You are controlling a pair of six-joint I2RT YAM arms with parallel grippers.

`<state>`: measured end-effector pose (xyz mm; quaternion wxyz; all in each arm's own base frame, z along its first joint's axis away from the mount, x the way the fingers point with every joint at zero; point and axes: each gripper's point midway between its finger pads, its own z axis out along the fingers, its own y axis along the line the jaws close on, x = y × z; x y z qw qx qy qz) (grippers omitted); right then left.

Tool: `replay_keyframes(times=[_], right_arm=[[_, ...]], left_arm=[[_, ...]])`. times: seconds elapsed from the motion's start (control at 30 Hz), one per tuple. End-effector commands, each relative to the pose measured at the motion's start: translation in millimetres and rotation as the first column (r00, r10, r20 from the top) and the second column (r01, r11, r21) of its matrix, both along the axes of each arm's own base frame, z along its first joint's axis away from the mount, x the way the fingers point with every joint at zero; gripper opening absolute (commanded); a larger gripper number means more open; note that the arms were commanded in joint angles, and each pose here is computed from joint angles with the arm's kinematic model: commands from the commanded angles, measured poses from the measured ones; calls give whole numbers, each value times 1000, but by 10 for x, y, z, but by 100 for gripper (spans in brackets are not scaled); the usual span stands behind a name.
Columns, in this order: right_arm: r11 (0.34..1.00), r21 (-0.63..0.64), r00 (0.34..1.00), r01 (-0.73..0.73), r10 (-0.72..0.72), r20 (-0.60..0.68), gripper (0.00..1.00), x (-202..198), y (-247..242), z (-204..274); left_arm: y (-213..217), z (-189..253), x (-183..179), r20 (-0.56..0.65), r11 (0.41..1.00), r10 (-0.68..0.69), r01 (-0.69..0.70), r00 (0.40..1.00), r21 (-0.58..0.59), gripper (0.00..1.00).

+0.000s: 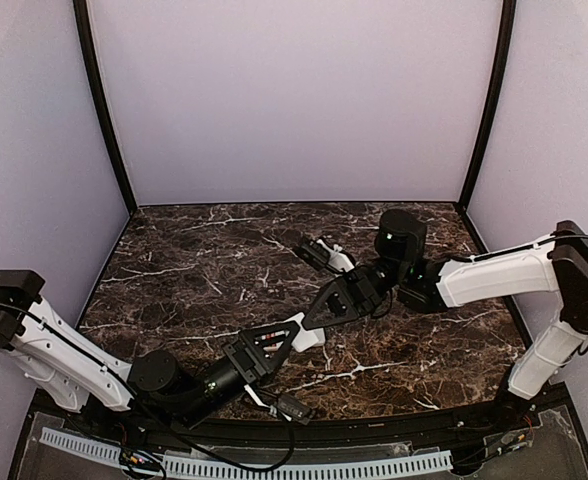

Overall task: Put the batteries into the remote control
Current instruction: Pass from the left arm to the right, then pass from the right arm to the left

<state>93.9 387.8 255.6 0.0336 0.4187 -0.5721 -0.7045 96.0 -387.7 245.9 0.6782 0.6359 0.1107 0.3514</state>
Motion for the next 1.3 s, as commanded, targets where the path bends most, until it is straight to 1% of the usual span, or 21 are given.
replay_keyframes(times=[0.0, 0.03, 0.23, 0.37, 0.4, 0.43, 0.47, 0.5, 0.53, 0.57, 0.6, 0.63, 0.67, 0.7, 0.73, 0.77, 0.87, 0.97, 1.03, 1.1, 1.27], right_arm=[[999, 34, 1000, -26, 25, 12, 0, -54, 1, 74], [999, 35, 1000, -23, 22, 12, 0, -46, 1, 86], [996, 42, 996, 79, -81, 31, 0, 202, -64, 157], [960, 30, 956, 279, -281, 88, 0, 599, -164, 176], [946, 28, 941, 323, -324, 98, 0, 682, -190, 172], [933, 25, 927, 360, -360, 102, 0, 755, -215, 164], [921, 24, 915, 389, -389, 104, 0, 817, -239, 150], [909, 25, 903, 417, -417, 107, 0, 874, -262, 141], [899, 22, 893, 438, -438, 109, 0, 920, -279, 115], [889, 22, 883, 457, -456, 108, 0, 963, -293, 98], [884, 19, 878, 467, -466, 106, 0, 987, -297, 70], [880, 14, 875, 474, -473, 108, 0, 1010, -290, 37], [877, 9, 871, 481, -479, 108, 0, 1031, -282, 5], [875, 5, 870, 484, -482, 106, 0, 1044, -275, -34], [873, 4, 868, 487, -485, 102, 0, 1061, -269, -62], [872, 1, 867, 490, -488, 99, 0, 1070, -257, -93], [866, -1, 863, 500, -498, 83, 0, 1119, -230, -174], [869, -6, 868, 495, -494, 51, 0, 1146, -186, -281], [875, -9, 875, 484, -484, 21, 0, 1137, -152, -347], [883, -22, 883, 470, -470, -1, 0, 1121, -105, -448], [896, -29, 896, 443, -444, -36, 0, 1077, -35, -598]], left_arm=[[97, 84, 26, 35, 999, 24, -23, 999, -25, 87], [108, 81, 31, 35, 999, 26, -25, 999, -25, 96], [206, 102, 62, -10, 996, 38, -39, 999, -83, 99], [348, 294, 197, -200, 965, 73, -120, 977, -232, 99], [443, 419, 243, -292, 936, 53, -149, 955, -318, 99], [428, 396, 267, -331, 942, 61, -164, 942, -292, 99], [534, 526, 335, -422, 905, 19, -196, 906, -379, 99], [508, 417, 374, -466, 928, 50, -213, 884, -305, 99], [612, 528, 465, -565, 886, -15, -251, 825, -390, 99], [632, 459, 516, -612, 900, 9, -273, 791, -340, 98], [739, 628, 641, -692, 842, -88, -317, 717, -436, 99], [808, 477, 718, -742, 858, -51, -351, 668, -376, 99], [914, 610, 834, -794, 800, -162, -394, 586, -454, 98], [972, 471, 871, -841, 816, -151, -415, 519, -403, 98], [1014, 513, 918, -868, 794, -245, -425, 432, -435, 98], [1054, 419, 938, -893, 790, -254, -452, 372, -413, 98], [1063, 289, 963, -920, 806, -236, -465, 313, -365, 98], [1002, 54, 911, -960, 848, -198, -458, 196, -268, 98], [927, -38, 845, -972, 880, -212, -413, 97, -233, 98], [907, -104, 853, -976, 892, -216, -401, 28, -208, 98], [864, -459, 928, -990, 925, -98, -376, -97, -55, 99]])
